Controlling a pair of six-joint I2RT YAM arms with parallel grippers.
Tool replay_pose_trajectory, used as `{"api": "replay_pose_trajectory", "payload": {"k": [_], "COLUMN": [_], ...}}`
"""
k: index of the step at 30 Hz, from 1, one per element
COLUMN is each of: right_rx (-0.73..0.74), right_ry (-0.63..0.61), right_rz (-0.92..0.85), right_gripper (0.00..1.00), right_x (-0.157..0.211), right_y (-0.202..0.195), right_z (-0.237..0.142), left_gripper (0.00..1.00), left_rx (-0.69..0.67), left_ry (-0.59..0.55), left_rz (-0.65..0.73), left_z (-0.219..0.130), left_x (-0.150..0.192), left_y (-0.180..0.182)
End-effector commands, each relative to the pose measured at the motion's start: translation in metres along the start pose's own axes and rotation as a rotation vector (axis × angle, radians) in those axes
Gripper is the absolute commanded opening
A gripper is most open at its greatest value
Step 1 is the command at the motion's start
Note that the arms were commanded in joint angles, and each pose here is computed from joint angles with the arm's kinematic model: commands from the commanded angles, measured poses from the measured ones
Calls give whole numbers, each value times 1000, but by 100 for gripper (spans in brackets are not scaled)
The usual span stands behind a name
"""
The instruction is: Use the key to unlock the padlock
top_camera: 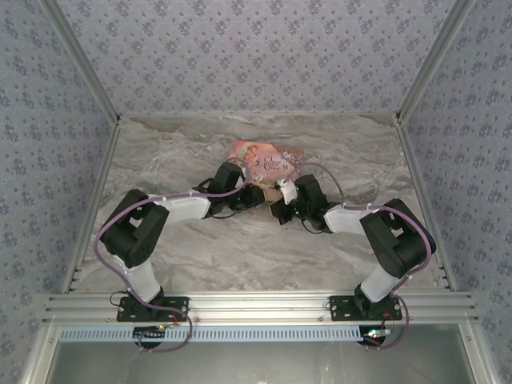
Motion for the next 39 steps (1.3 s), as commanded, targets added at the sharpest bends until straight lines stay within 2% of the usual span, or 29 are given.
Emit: {"api": "replay_pose_trajectory", "payload": {"k": [1, 12, 39], "right_rx": [-13, -26, -88], "right_ry": [-18, -38, -309], "right_rz": [-14, -13, -50], "right_gripper": [0, 0, 0], "right_x": [-11, -18, -91], "right_y": [-2, -1, 3], "right_z": [5, 7, -7], "left_gripper": [15, 15, 15], "left_rx": [96, 100, 122], "left_ry": [30, 34, 64], "left_rz": [18, 18, 8], "left_z": [-13, -14, -17], "left_x": [7, 8, 16], "left_y": [-29, -31, -38]}}
Point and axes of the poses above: each hand's point on the last joint's axis, 136 mm out from that joint toward the fingers, its own z axis out along the fingers, its own y axis along the line the jaws close on, x = y × z, the point moved 3 cm from there along -z, back along the fingers, and after that the axes turned 14 degrees about -z, right-handed, at the moved point
